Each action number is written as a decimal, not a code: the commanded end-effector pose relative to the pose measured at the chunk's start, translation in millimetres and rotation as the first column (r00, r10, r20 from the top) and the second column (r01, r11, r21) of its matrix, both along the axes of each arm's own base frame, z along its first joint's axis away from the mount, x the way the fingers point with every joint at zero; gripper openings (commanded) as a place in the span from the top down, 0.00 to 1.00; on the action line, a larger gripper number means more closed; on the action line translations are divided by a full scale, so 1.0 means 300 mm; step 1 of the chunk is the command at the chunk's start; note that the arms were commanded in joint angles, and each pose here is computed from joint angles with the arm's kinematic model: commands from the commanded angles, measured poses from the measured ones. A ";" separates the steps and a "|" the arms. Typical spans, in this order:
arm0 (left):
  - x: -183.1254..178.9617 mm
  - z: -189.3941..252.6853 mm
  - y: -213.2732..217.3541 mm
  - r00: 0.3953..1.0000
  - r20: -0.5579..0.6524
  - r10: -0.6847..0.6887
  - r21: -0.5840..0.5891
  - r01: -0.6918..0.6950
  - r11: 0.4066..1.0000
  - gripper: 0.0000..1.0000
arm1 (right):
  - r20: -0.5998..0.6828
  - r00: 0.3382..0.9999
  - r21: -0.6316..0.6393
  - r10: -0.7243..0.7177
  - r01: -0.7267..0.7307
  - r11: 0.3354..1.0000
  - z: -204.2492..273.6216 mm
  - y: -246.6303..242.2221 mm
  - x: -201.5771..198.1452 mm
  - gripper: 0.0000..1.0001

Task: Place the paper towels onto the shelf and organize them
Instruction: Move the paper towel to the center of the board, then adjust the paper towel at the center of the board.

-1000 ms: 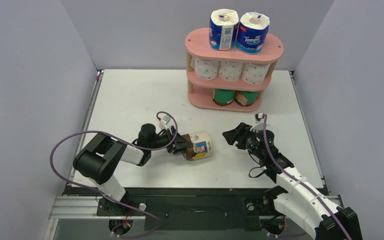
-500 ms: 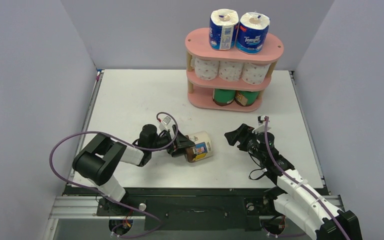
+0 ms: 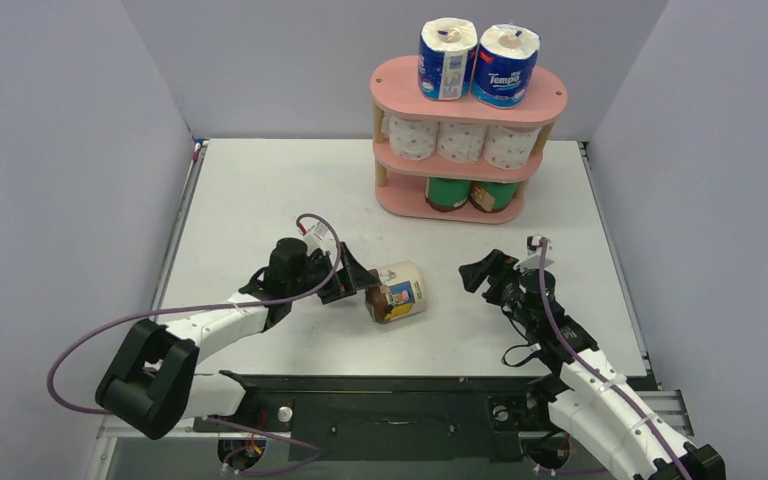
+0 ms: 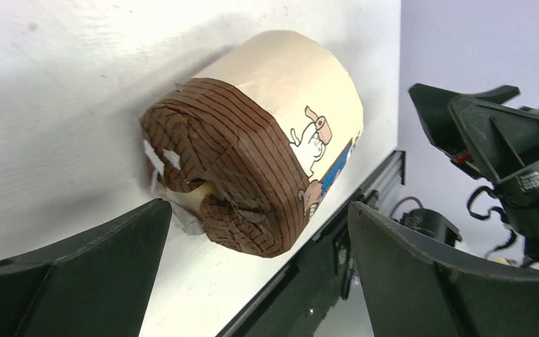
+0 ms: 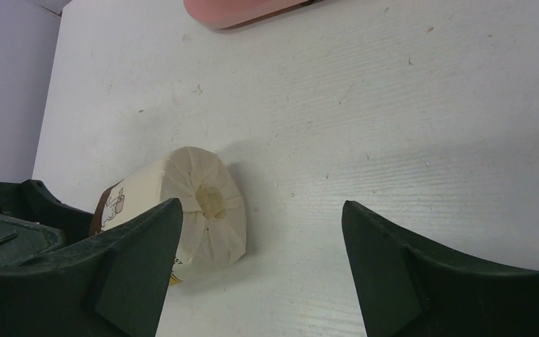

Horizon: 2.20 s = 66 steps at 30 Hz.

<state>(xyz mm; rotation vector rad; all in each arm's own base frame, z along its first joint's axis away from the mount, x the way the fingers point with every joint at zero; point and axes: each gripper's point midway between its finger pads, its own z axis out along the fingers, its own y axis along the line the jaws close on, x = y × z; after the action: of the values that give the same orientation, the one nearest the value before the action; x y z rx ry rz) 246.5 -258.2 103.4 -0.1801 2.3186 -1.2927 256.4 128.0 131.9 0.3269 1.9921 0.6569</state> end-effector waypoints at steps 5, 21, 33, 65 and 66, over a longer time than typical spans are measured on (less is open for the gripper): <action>0.029 0.028 0.138 0.987 0.091 0.131 0.215 -0.148 0.965 0.03 | 0.137 0.986 0.020 -0.090 0.088 0.996 0.171 -0.056 0.023 0.22; 0.045 0.136 0.363 0.841 0.309 0.445 0.186 -0.512 0.839 0.03 | 0.187 0.982 0.082 -0.039 0.024 0.996 0.154 -0.009 0.030 0.29; -0.041 0.147 0.137 0.958 0.250 0.138 0.035 -0.151 0.988 0.03 | 0.192 0.958 0.264 0.215 -0.261 0.928 0.100 0.208 0.032 0.33; -0.044 0.011 0.035 0.993 0.117 0.019 0.100 -0.030 0.995 0.20 | 0.077 0.882 0.121 0.466 -0.472 0.873 0.004 0.489 -0.075 0.38; -0.039 0.010 0.034 0.993 0.117 0.023 0.102 -0.035 0.994 0.20 | 0.064 0.876 0.115 0.477 -0.482 0.869 -0.004 0.496 -0.084 0.38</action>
<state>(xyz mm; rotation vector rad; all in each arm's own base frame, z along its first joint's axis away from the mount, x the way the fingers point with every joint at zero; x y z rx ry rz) 213.6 -234.1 77.9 -0.1339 2.3717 -1.0935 232.6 262.6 110.9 -0.0228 2.0568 1.0781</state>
